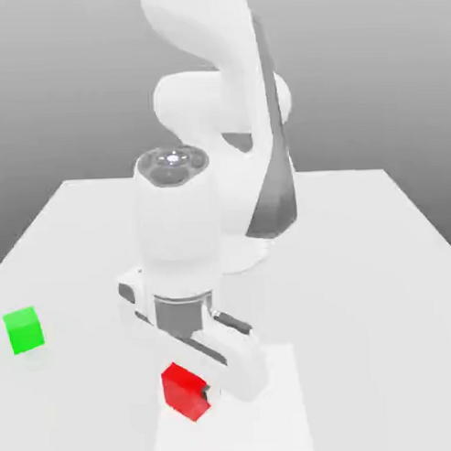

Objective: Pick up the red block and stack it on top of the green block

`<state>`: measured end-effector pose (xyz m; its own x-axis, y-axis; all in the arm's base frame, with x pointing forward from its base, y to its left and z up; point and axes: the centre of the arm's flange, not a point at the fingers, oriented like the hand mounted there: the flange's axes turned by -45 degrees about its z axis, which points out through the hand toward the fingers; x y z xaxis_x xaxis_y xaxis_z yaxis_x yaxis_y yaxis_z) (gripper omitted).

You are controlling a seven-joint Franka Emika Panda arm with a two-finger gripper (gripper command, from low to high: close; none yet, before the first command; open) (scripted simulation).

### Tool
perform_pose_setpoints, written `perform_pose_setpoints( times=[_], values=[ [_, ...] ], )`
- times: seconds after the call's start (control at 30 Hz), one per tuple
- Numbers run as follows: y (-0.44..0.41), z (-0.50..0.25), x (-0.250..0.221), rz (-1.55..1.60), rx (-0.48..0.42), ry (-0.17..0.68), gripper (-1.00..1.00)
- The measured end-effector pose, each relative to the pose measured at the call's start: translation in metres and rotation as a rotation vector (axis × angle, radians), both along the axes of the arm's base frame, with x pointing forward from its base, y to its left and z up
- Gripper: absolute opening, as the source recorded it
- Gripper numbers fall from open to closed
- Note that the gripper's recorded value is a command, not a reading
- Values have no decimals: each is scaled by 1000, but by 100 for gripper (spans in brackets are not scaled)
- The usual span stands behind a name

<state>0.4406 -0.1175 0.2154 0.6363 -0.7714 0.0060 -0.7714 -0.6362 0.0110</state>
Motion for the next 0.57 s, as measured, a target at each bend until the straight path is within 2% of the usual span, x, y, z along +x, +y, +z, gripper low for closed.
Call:
perform_pose_setpoints(
  times=[0.13,0.3,0.43,0.47,0.57],
  values=[
    [-109,12,-58,-344,-7,1,-100],
    [-240,25,-197,-893,5,-9,-100],
    [-231,-15,-186,-873,9,-11,-100],
    [-231,-27,-186,-874,8,-11,100],
    [-231,-27,-186,-874,8,-11,100]
  ],
)
